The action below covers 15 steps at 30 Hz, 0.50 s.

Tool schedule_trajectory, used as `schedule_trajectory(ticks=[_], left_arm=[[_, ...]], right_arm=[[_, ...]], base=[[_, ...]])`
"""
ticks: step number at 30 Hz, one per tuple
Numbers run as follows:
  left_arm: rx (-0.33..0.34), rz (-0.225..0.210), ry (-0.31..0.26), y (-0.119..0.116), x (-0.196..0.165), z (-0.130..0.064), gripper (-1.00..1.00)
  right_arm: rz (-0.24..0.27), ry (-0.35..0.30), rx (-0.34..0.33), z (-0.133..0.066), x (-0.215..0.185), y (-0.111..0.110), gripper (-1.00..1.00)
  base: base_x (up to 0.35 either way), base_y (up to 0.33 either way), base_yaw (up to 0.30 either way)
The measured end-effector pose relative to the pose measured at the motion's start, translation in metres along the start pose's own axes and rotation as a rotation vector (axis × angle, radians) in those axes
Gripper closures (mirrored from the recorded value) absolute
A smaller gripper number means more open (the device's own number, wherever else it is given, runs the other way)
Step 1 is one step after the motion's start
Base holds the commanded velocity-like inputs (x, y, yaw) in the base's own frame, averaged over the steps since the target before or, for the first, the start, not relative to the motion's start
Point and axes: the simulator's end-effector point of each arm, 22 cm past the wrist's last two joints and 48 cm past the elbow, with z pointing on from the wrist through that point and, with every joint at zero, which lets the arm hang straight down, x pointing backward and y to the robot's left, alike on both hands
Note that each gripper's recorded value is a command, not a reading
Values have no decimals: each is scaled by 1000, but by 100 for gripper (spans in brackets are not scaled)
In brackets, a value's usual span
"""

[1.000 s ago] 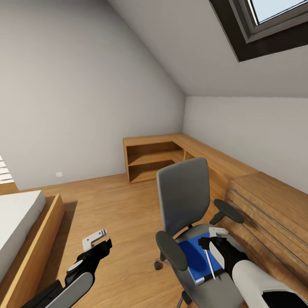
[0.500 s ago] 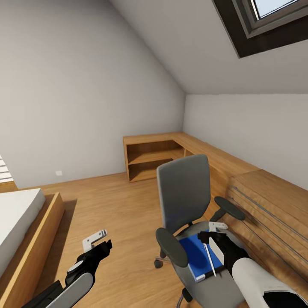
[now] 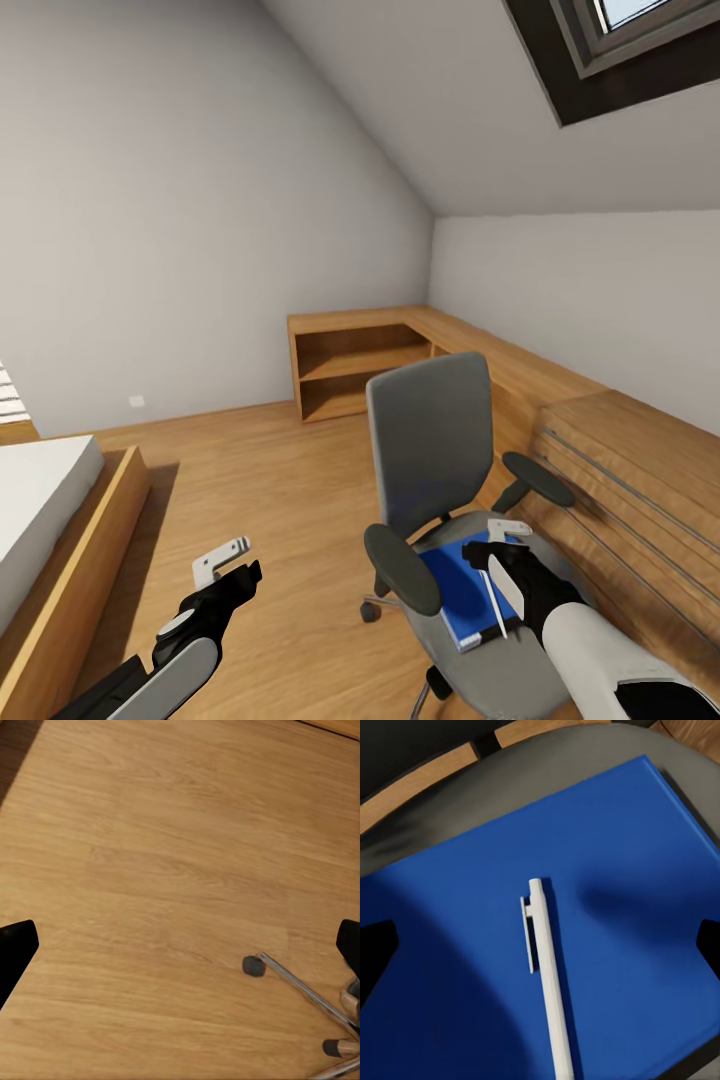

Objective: In the bedroom, organize the workspace by keeping the computer under the desk, ensuring the monitor is on the desk, placing the keyboard on the desk next to the monitor, placing the mouse on the desk next to the keyboard, moving the folder from the swivel chair onto the desk next to the mouse, stacking the notebook on top of the folder with the pen on top of the notebook, and positioning the swivel chair next to the desk.

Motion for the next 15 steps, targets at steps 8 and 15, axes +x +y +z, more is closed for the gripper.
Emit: schedule_trajectory(ticks=[8,15], left_arm=[[0,0,1,4,12,8,-100],[0,0,1,8,23,16,-100]], right_arm=[[-2,4,1,10,12,1,-100],[-2,8,1,20,24,1,-100]], base=[[0,0,0],[0,0,0]])
